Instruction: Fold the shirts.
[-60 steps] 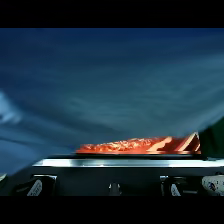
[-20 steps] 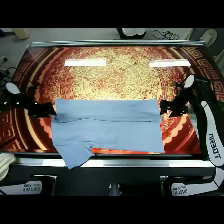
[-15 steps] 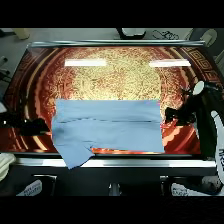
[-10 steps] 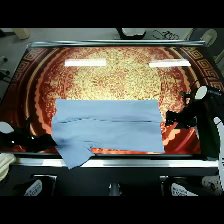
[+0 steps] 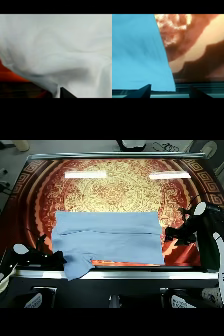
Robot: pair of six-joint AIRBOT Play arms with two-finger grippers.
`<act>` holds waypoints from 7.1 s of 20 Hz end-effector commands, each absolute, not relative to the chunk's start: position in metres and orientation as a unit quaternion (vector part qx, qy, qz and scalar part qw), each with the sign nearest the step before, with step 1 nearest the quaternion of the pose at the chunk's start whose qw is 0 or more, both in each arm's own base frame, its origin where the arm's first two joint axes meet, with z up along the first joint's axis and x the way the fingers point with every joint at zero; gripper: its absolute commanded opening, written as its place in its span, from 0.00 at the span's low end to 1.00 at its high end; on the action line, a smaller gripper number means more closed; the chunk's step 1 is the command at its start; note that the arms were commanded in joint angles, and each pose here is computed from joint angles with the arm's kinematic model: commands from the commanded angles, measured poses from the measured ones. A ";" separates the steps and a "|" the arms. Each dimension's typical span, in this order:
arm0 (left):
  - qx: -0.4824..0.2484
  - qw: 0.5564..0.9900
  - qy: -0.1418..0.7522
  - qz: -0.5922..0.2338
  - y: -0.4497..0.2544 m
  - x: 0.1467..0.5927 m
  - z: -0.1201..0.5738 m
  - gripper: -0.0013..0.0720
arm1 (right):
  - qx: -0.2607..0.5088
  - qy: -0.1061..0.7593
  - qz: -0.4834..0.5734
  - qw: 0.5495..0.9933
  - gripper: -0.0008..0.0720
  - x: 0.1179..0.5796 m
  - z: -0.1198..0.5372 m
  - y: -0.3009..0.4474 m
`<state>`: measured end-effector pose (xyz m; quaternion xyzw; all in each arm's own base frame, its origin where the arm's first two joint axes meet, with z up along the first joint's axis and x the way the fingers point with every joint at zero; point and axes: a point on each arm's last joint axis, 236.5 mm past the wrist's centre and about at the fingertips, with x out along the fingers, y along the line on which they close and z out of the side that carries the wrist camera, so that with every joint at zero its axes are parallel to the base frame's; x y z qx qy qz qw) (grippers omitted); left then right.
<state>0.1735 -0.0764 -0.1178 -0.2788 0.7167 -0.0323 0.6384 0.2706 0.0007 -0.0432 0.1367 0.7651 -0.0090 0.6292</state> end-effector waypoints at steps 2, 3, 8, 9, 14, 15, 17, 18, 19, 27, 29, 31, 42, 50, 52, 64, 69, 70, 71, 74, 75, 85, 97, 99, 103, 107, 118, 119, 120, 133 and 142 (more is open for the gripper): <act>-0.262 0.665 0.699 -0.020 -0.073 0.187 -0.125 0.05 | 0.157 0.792 0.003 0.591 0.71 0.236 -0.074 0.016; -0.261 0.670 0.694 -0.021 -0.072 0.189 -0.123 0.05 | 0.172 0.791 0.007 0.587 0.71 0.232 -0.082 0.023; -0.261 0.679 0.686 -0.027 -0.074 0.191 -0.114 0.05 | 0.182 0.808 0.018 0.560 0.71 0.205 -0.102 0.033; -0.260 0.680 0.685 -0.028 -0.074 0.191 -0.113 0.05 | 0.180 0.810 0.016 0.558 0.71 0.201 -0.104 0.032; -0.264 0.687 0.676 -0.031 -0.075 0.195 -0.108 0.05 | 0.204 0.795 0.011 0.571 0.71 0.203 -0.120 0.040; -0.266 0.690 0.672 -0.032 -0.076 0.196 -0.106 0.05 | 0.209 0.791 0.010 0.575 0.68 0.205 -0.123 0.042; -0.264 0.696 0.666 -0.033 -0.075 0.200 -0.103 0.05 | 0.218 0.780 0.002 0.587 0.31 0.213 -0.125 0.042; -0.264 0.700 0.662 -0.034 -0.074 0.203 -0.101 0.05 | 0.221 0.780 0.001 0.586 0.04 0.213 -0.125 0.043; -0.258 0.708 0.657 -0.040 -0.074 0.209 -0.096 0.05 | 0.222 0.781 0.006 0.584 0.04 0.214 -0.121 0.044; -0.160 0.823 0.543 -0.045 -0.032 0.336 0.029 0.04 | 0.210 0.630 0.031 0.747 0.04 0.368 -0.020 0.027; -0.175 0.815 0.550 -0.047 -0.033 0.370 0.010 0.05 | 0.232 0.618 0.032 0.751 0.04 0.405 -0.034 0.028; -0.178 0.800 0.571 -0.048 -0.031 0.398 -0.017 0.05 | 0.244 0.619 0.035 0.746 0.04 0.431 -0.054 0.034; -0.200 0.813 0.541 -0.081 -0.030 0.469 0.015 0.75 | 0.176 0.626 0.020 0.759 0.93 0.444 -0.048 0.000; -0.147 0.821 0.517 -0.191 -0.139 0.442 0.072 0.75 | 0.265 0.704 0.079 0.655 0.93 0.420 -0.117 0.057; -0.135 0.817 0.520 -0.210 -0.161 0.437 0.070 0.75 | 0.254 0.706 0.090 0.654 0.46 0.419 -0.117 0.072; -0.366 0.706 0.558 -0.235 -0.403 0.392 -0.061 0.05 | 0.222 0.562 0.175 0.778 0.04 0.369 0.136 0.103; -0.388 0.690 0.543 -0.279 -0.481 0.377 -0.064 0.05 | 0.234 0.519 0.177 0.803 0.05 0.344 0.184 0.107; -0.391 0.701 0.526 -0.280 -0.474 0.390 -0.050 0.05 | 0.238 0.518 0.181 0.802 0.04 0.345 0.184 0.109; -0.379 0.721 0.506 -0.286 -0.457 0.406 -0.033 0.05 | 0.250 0.512 0.187 0.800 0.04 0.350 0.186 0.114; -0.296 0.799 0.426 -0.304 -0.371 0.456 0.049 0.05 | 0.304 0.479 0.249 0.785 0.04 0.383 0.193 0.159; -0.280 0.824 0.395 -0.295 -0.334 0.471 0.083 0.05 | 0.307 0.479 0.262 0.780 0.05 0.394 0.183 0.182; -0.226 0.950 0.140 -0.163 -0.066 0.397 0.348 0.05 | 0.435 0.538 0.330 0.643 0.50 0.404 0.030 0.436; -0.182 0.951 0.206 -0.139 -0.058 0.381 0.301 0.05 | 0.141 0.680 0.072 0.715 0.89 0.399 -0.030 0.121; -0.186 0.943 0.239 -0.138 -0.059 0.384 0.276 0.05 | 0.189 0.720 0.088 0.662 0.89 0.379 -0.064 0.129; -0.181 0.933 0.279 -0.141 -0.061 0.385 0.249 0.05 | 0.230 0.722 0.151 0.635 0.89 0.383 -0.104 0.185; -0.179 0.932 0.281 -0.144 -0.063 0.385 0.247 0.05 | 0.261 0.700 0.170 0.643 0.78 0.395 -0.112 0.222; -0.169 0.934 0.282 -0.141 -0.061 0.385 0.246 0.05 | 0.285 0.507 0.081 0.809 0.05 0.465 0.106 0.017; -0.164 0.935 0.281 -0.143 -0.061 0.385 0.246 0.05 | 0.294 0.487 0.054 0.820 0.04 0.460 0.122 -0.016; -0.163 0.935 0.281 -0.142 -0.061 0.385 0.246 0.05 | 0.305 0.469 0.028 0.828 0.04 0.452 0.137 -0.047; -0.163 0.933 0.282 -0.151 -0.067 0.384 0.247 0.05 | 0.441 0.277 -0.222 0.825 0.04 0.352 0.197 -0.288; -0.150 0.937 0.275 -0.156 -0.070 0.385 0.248 0.05 | 0.423 0.516 -0.332 0.667 0.04 0.211 0.115 -0.270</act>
